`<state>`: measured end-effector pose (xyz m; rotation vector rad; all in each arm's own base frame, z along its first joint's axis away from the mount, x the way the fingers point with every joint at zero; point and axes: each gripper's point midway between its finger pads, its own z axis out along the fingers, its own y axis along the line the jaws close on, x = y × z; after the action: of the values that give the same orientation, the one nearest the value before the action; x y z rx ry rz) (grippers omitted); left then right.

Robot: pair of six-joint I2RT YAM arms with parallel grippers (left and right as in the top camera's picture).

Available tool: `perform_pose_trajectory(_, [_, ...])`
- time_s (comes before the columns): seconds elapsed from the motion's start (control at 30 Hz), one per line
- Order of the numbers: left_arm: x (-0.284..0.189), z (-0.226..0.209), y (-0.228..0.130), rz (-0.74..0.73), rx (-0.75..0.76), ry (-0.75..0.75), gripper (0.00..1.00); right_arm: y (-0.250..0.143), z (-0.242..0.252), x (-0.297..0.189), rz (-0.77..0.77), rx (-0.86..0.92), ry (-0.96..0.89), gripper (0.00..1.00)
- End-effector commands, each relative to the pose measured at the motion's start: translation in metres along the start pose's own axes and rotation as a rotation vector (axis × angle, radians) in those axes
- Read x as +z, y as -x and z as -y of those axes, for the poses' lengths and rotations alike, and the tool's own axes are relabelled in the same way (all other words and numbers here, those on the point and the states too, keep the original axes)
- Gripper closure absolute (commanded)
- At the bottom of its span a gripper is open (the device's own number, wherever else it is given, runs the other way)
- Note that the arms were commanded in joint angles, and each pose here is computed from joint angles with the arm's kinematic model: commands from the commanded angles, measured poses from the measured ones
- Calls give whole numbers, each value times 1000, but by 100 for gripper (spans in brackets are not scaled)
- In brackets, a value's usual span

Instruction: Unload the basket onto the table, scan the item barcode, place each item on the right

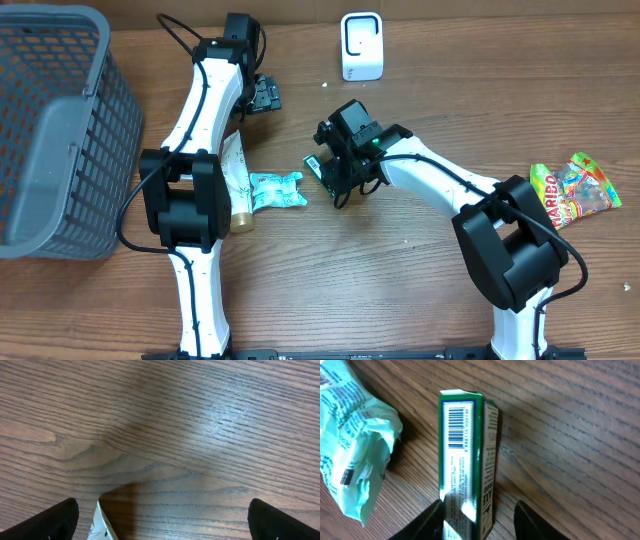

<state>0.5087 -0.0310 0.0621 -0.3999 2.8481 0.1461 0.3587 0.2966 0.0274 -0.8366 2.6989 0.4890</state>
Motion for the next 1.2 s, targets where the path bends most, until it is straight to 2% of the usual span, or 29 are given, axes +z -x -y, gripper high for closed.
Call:
perform_pose_trajectory(0.0, [3,-5,2,4,-14,22,0,-5,4,7,-16,9,-7,55])
perform_pose_trajectory(0.2, [3,-5,2,5,-13,22,0,-6,-8,6,-22,40,61,57])
perform_pose_trajectory(0.53, [3,-5,2,5,-13,22,0,-7,-11,6,-36,220,76,77])
perform_pose_trajectory(0.67, [3,-5,2,5,-13,22,0,-8,-11,6,-41,246,74,82])
perform_pose_trajectory(0.77, [3,-5,2,5,-13,22,0,-10,-16,8,-46,243,69,81])
perform_pose_trajectory(0.97, [3,-5,2,5,-13,22,0,-14,-18,15,-46,236,-33,68])
perform_pose_trajectory(1.17, [3,-5,2,5,-13,22,0,-14,-19,18,-44,232,-37,68])
